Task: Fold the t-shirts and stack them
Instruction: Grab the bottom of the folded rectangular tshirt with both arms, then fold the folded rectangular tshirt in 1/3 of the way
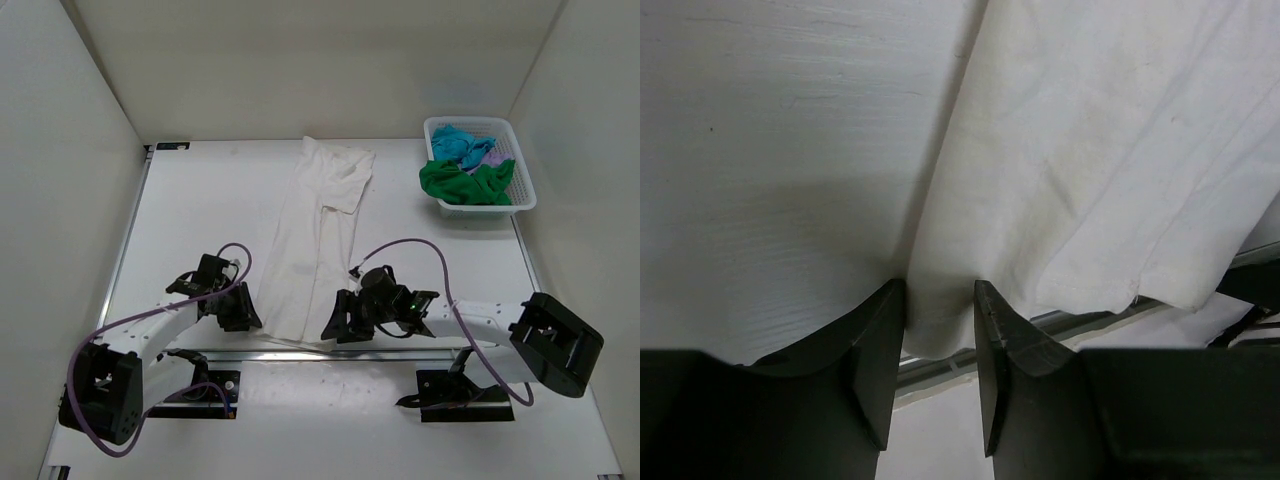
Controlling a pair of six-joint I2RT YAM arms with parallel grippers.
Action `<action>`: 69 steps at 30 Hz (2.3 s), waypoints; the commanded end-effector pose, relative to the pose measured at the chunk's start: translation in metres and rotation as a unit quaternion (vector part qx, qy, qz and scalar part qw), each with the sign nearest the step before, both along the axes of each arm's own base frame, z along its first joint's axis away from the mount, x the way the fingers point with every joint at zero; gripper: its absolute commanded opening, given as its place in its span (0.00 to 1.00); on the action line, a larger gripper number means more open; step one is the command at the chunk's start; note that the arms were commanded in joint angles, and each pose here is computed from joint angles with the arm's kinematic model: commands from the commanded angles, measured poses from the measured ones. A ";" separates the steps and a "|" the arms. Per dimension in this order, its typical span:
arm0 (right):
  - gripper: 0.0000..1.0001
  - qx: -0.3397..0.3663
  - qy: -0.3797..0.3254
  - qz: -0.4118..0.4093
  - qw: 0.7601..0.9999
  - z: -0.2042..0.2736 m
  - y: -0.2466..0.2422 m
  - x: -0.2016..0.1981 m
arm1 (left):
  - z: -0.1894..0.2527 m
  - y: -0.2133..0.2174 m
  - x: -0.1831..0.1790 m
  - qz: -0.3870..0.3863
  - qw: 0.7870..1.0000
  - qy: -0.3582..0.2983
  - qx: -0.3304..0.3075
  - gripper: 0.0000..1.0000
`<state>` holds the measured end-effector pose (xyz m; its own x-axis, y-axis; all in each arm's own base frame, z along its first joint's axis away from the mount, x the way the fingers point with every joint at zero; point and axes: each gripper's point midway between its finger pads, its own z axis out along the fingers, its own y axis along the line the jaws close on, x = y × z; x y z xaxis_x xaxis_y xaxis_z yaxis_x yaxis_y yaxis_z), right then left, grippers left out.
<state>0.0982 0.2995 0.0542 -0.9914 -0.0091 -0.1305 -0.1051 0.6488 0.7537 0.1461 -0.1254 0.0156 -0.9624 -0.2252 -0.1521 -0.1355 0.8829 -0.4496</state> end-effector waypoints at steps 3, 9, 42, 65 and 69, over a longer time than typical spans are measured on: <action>0.54 0.012 0.005 -0.008 1.000 0.002 0.001 -0.005 | 0.001 -0.002 -0.007 -0.009 1.000 0.007 -0.002 0.44; 0.45 -0.007 0.018 -0.003 1.000 -0.010 0.008 -0.001 | 0.004 0.002 -0.016 -0.023 0.999 0.019 0.014 0.65; 0.00 -0.012 -0.068 -0.097 0.993 0.079 -0.077 0.077 | 0.128 -0.060 0.047 -0.055 0.994 -0.076 -0.050 0.00; 0.00 -0.056 -0.118 -0.149 0.980 0.052 -0.111 0.299 | 0.099 -0.079 0.266 0.008 0.992 -0.124 0.027 0.00; 0.00 -0.054 -0.115 -0.142 0.982 0.047 -0.108 0.317 | 0.083 -0.075 0.280 0.015 0.992 -0.114 0.042 0.00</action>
